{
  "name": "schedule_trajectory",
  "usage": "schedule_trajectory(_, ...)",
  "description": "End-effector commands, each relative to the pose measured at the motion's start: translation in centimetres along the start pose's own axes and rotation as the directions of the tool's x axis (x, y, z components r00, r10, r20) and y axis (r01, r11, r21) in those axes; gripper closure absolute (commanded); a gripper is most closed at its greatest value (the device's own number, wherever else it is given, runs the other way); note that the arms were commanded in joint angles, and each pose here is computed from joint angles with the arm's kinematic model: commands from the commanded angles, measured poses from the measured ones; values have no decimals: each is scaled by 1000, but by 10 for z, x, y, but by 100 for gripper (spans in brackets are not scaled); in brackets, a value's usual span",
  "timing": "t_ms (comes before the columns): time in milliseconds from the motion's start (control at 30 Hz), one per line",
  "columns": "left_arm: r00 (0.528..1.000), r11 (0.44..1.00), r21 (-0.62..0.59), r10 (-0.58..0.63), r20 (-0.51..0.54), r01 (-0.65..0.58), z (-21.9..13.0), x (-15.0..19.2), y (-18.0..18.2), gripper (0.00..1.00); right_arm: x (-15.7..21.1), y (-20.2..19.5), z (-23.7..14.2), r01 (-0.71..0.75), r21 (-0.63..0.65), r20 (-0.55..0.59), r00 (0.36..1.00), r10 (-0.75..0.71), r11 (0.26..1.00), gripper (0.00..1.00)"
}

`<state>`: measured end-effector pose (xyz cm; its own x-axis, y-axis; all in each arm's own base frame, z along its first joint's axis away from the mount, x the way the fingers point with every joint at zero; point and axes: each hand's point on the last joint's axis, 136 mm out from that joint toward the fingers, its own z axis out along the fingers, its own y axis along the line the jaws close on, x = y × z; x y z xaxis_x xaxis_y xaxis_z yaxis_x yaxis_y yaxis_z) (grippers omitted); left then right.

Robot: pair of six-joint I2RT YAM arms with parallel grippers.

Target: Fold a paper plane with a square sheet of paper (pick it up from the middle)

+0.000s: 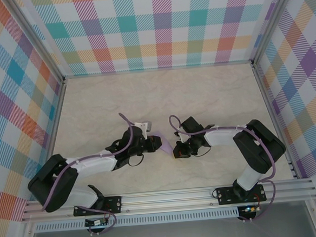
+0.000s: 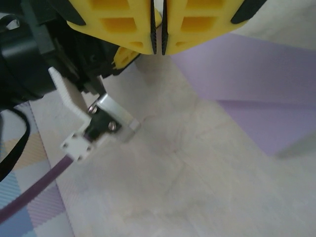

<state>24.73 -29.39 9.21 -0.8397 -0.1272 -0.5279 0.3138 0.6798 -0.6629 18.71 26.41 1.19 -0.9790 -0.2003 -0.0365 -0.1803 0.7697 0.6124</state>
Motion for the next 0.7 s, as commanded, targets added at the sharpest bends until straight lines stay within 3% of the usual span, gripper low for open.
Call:
schedule_trajectory(0, 999, 997, 73, -1, -32, 3, 22, 9, -22, 89, 30, -37, 5, -83, 137, -93, 991, 97, 987, 100)
schedule_trajectory(167, 996, 997, 81, 15, -86, -8, 43, 28, -23, 90, 31, -38, 4, -87, 139, -90, 991, 100, 987, 100)
schedule_trajectory(367, 993, 999, -25, 28, -114, -31, 52, 45, 11, 91, 33, -39, 5, -84, 143, -95, 991, 99, 986, 100)
schedule_trajectory(667, 995, 982, -180, 45, -91, -61, 43, 33, 61, 91, 35, -41, 3, -81, 152, -96, 991, 96, 985, 100)
